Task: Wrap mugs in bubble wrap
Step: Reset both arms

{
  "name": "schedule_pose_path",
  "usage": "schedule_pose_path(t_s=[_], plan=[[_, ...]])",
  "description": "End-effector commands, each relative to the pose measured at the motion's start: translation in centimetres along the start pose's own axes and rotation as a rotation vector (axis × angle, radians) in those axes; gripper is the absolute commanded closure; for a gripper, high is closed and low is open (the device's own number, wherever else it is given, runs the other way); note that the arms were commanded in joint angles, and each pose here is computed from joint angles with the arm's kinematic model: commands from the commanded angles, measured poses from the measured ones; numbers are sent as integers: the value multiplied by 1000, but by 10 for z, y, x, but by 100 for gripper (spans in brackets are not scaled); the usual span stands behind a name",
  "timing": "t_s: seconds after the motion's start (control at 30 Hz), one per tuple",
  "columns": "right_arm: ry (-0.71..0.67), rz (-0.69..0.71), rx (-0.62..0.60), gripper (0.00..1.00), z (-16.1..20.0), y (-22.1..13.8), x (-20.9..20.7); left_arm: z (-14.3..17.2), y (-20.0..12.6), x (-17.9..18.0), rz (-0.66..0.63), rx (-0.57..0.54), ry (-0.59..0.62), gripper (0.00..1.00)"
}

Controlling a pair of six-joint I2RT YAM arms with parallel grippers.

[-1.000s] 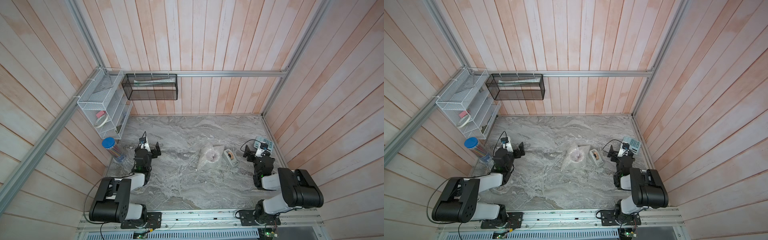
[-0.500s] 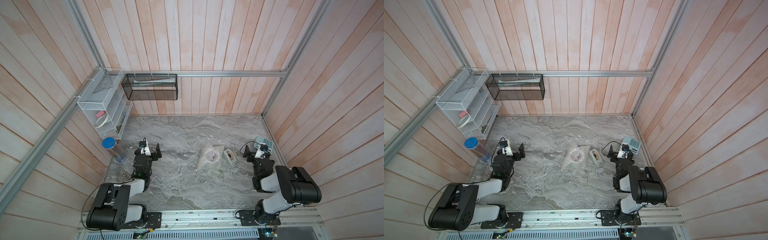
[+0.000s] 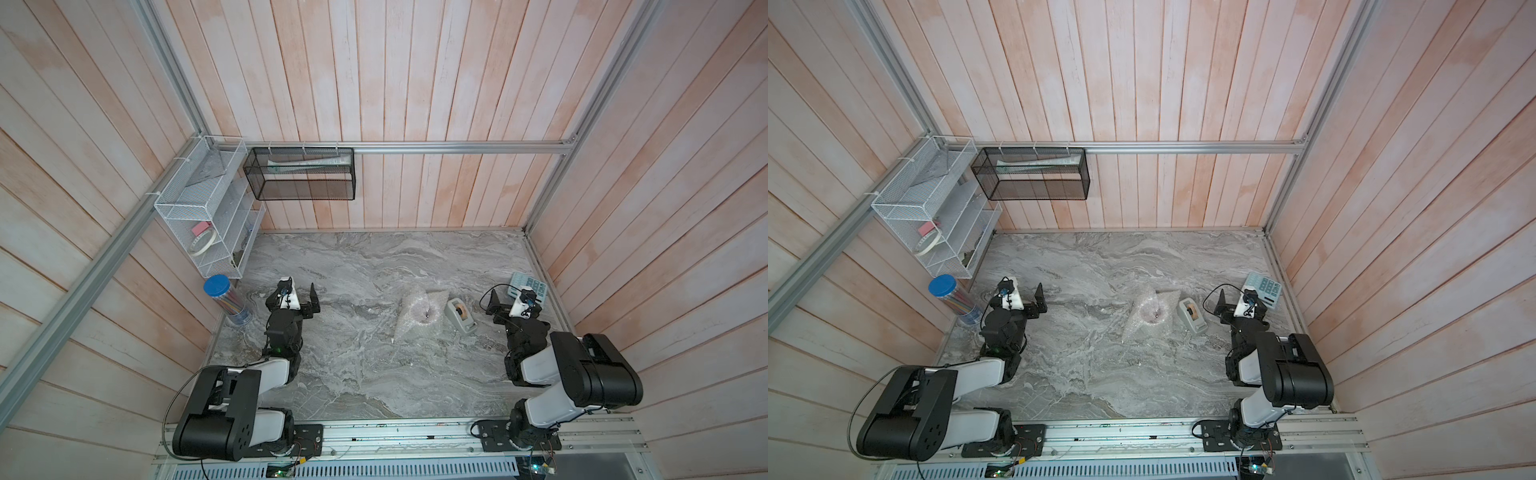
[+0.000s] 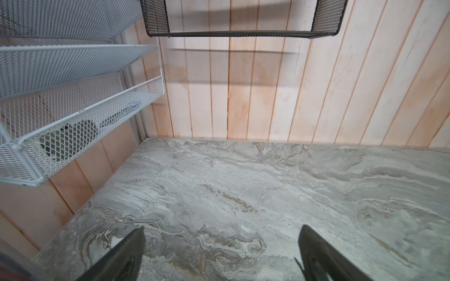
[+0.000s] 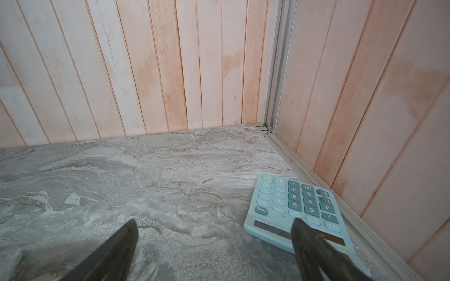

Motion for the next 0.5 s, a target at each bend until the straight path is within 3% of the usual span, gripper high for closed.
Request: schedule_pose_path(t_s=[0.0, 0.47], plan=[[-11, 11, -14, 2, -3, 0, -1, 0, -2, 10, -36, -42, 12, 0], [-25, -29, 12, 2, 0, 6, 5, 8, 2, 16, -44, -41, -14, 0]])
Point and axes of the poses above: each gripper's point midway between its finger pads, its own y axis out along the fingers, its own x axis along the line the jaws close on, z = x × y, the point moved 1 cm from there along -y, back along the fingers, and after that the axes turned 1 degree about y, right-handed, at the moved point
